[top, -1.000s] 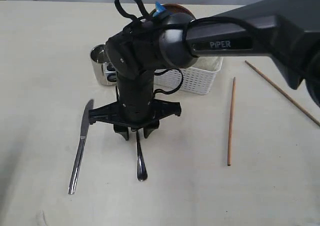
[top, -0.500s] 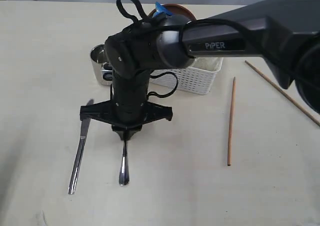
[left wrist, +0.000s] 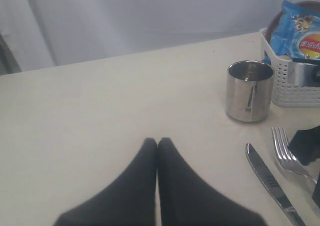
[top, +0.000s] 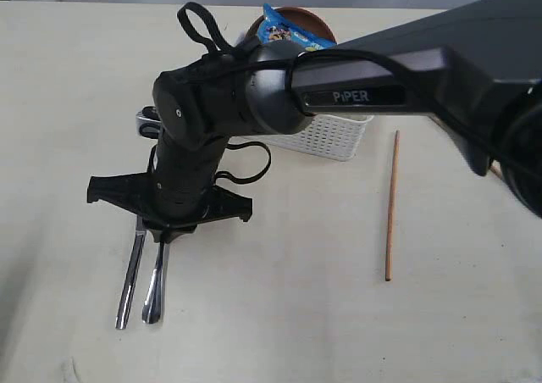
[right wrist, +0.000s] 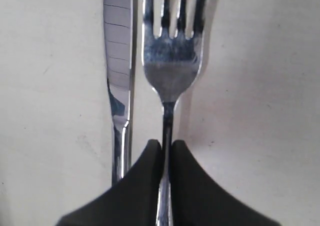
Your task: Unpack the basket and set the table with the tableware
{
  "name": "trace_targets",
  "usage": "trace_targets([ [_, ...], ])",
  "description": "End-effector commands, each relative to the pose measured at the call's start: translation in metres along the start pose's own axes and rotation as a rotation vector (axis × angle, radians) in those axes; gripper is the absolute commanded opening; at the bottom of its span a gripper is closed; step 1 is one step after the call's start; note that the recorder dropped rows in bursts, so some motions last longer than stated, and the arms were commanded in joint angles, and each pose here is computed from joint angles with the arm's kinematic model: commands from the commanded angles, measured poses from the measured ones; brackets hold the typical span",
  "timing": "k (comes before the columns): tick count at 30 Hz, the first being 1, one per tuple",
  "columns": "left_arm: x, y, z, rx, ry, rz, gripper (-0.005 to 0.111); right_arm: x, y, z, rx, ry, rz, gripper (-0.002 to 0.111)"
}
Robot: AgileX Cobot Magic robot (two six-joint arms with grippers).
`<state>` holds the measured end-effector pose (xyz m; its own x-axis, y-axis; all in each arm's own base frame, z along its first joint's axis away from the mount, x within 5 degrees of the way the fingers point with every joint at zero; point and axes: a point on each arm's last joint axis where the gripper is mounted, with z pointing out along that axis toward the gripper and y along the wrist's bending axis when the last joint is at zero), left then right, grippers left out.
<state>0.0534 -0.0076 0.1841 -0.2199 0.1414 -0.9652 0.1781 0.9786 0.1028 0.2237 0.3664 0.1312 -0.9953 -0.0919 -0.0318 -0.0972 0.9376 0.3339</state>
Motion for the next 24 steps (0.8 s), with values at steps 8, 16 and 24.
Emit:
trace_targets([
  [8, -0.0001, -0.0001, 0.0, 0.0, -0.008, -0.009, 0.0, -0.0028, 0.0, -0.0012, -0.006, -0.018, -0.055, 0.0],
  [16, -0.0001, -0.0001, 0.0, 0.0, -0.008, -0.009, 0.0, -0.0005, -0.0022, -0.0012, 0.018, 0.008, -0.073, 0.0],
  [24, -0.0001, -0.0001, 0.0, 0.0, -0.008, -0.009, 0.0, 0.0, -0.0015, 0.0036, 0.001, 0.018, -0.093, 0.0],
])
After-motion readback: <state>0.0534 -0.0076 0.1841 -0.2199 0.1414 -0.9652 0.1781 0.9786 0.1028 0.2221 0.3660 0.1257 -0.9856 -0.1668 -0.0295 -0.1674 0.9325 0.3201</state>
